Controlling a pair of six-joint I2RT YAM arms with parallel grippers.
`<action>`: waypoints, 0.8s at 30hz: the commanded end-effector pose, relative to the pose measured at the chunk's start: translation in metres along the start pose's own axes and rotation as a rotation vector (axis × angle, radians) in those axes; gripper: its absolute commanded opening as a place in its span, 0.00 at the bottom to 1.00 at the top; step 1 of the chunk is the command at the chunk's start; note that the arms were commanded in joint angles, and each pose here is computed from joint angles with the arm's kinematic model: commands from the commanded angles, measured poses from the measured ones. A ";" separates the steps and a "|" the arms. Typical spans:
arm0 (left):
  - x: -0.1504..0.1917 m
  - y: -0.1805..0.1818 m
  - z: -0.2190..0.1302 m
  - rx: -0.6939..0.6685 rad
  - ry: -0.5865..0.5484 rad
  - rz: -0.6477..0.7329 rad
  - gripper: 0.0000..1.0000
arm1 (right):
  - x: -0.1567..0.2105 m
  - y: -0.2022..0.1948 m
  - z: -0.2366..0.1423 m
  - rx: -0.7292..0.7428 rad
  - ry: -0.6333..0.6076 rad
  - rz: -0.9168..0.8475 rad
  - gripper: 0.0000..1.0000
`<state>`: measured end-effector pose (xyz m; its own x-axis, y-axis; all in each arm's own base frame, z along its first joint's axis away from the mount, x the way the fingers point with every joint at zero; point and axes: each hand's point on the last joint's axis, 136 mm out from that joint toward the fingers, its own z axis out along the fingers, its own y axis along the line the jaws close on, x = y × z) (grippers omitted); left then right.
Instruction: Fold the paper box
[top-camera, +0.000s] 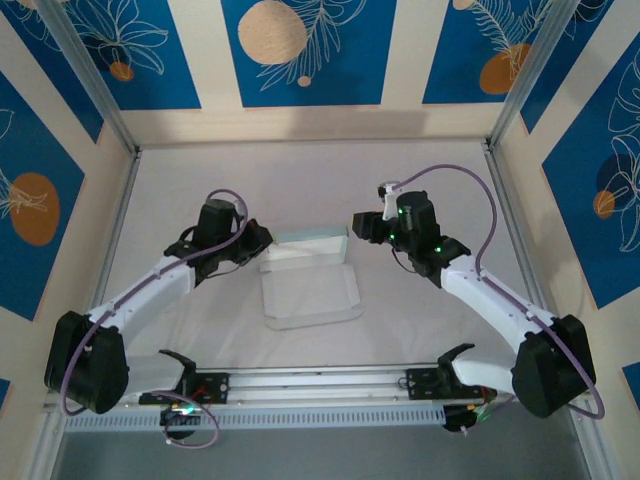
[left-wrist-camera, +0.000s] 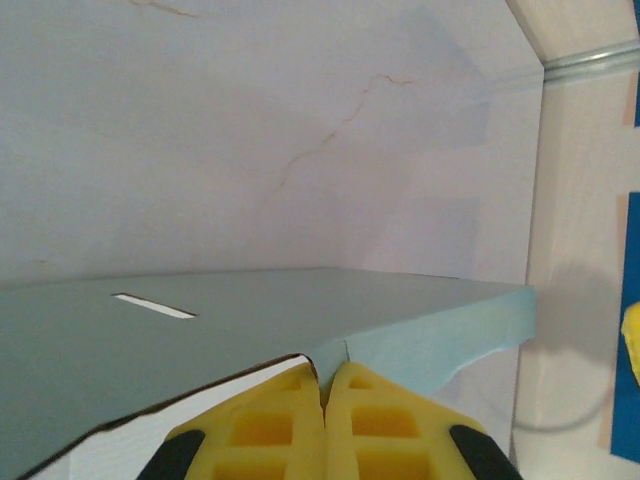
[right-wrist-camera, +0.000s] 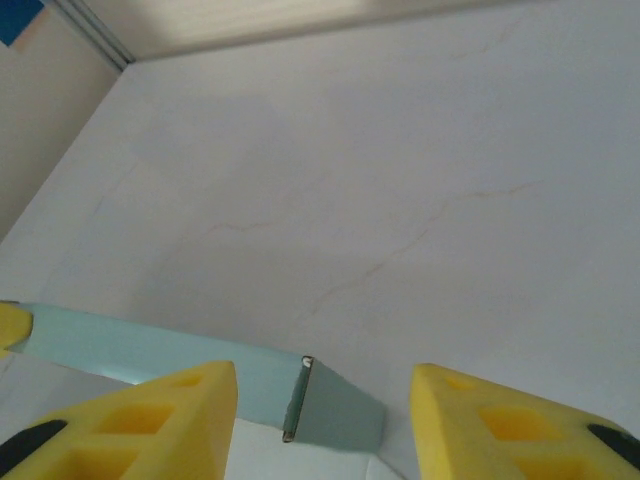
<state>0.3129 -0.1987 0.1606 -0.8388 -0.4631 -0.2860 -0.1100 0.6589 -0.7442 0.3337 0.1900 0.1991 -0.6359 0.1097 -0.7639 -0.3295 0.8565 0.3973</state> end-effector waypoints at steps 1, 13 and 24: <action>0.008 0.000 0.004 -0.018 0.048 0.083 0.00 | 0.018 0.005 0.003 -0.038 0.125 0.089 0.50; 0.018 0.019 0.014 -0.062 0.072 0.070 0.00 | 0.042 0.019 0.013 -0.113 0.216 0.091 0.50; 0.019 0.016 0.012 -0.049 0.068 0.058 0.00 | 0.062 0.012 0.023 -0.089 0.274 0.114 0.36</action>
<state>0.3125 -0.2038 0.1521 -0.8572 -0.4122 -0.3087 -0.0722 0.6897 -0.7205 0.3073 0.2204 0.1500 -0.8190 0.0465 -0.5719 -0.3164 0.7949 0.5177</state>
